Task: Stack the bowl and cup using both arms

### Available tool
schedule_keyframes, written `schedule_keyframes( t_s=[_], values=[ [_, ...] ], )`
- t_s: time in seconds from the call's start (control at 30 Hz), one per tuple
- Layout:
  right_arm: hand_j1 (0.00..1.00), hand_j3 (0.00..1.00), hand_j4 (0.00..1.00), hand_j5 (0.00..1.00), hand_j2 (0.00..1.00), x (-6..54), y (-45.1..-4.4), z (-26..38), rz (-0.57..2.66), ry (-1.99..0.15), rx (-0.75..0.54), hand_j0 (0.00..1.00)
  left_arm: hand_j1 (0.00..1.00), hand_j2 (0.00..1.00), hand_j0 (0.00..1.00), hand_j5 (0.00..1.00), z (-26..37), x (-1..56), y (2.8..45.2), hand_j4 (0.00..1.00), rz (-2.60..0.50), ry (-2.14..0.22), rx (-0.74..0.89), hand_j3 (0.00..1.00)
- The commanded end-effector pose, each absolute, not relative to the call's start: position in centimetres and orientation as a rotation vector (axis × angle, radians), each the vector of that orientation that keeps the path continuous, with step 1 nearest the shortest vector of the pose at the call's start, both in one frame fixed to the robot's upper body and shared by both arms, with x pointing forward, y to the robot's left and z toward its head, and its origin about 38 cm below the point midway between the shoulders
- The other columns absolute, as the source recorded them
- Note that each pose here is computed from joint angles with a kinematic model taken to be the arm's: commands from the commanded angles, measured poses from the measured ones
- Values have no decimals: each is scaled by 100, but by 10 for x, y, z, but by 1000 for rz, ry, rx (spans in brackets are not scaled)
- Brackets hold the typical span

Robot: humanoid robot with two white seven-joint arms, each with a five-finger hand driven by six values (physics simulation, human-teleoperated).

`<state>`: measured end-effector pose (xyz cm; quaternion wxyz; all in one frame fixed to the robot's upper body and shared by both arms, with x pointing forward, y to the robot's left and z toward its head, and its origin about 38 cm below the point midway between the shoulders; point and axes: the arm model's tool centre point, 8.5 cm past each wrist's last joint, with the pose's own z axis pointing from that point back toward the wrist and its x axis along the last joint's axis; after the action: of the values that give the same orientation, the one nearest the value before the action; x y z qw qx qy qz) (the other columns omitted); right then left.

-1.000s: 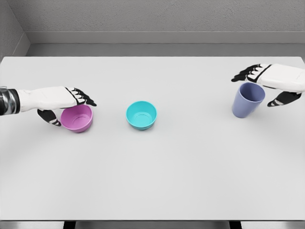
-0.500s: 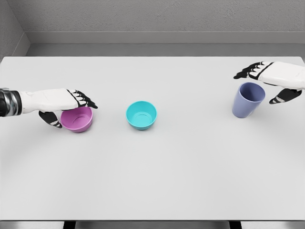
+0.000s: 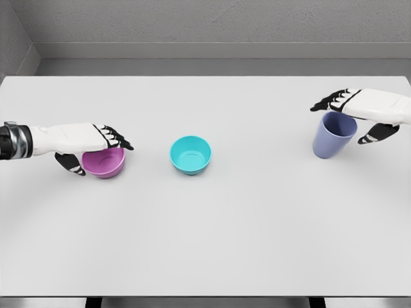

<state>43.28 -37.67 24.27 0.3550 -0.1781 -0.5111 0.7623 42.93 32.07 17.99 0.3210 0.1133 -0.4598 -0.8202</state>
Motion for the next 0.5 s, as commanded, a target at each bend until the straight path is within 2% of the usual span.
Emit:
schedule_keyframes(
  t_s=[0.0,0.47],
  values=[
    [100,100,100,100,100,433,-377,241,1962,-1318,-454,100,100,100,100,100,180,429,321,100,-2149,-1210,295,100],
    [100,100,100,100,100,444,-376,230,1948,-1293,-438,100,100,100,100,100,177,428,318,100,-2153,-1209,283,100]
  ],
)
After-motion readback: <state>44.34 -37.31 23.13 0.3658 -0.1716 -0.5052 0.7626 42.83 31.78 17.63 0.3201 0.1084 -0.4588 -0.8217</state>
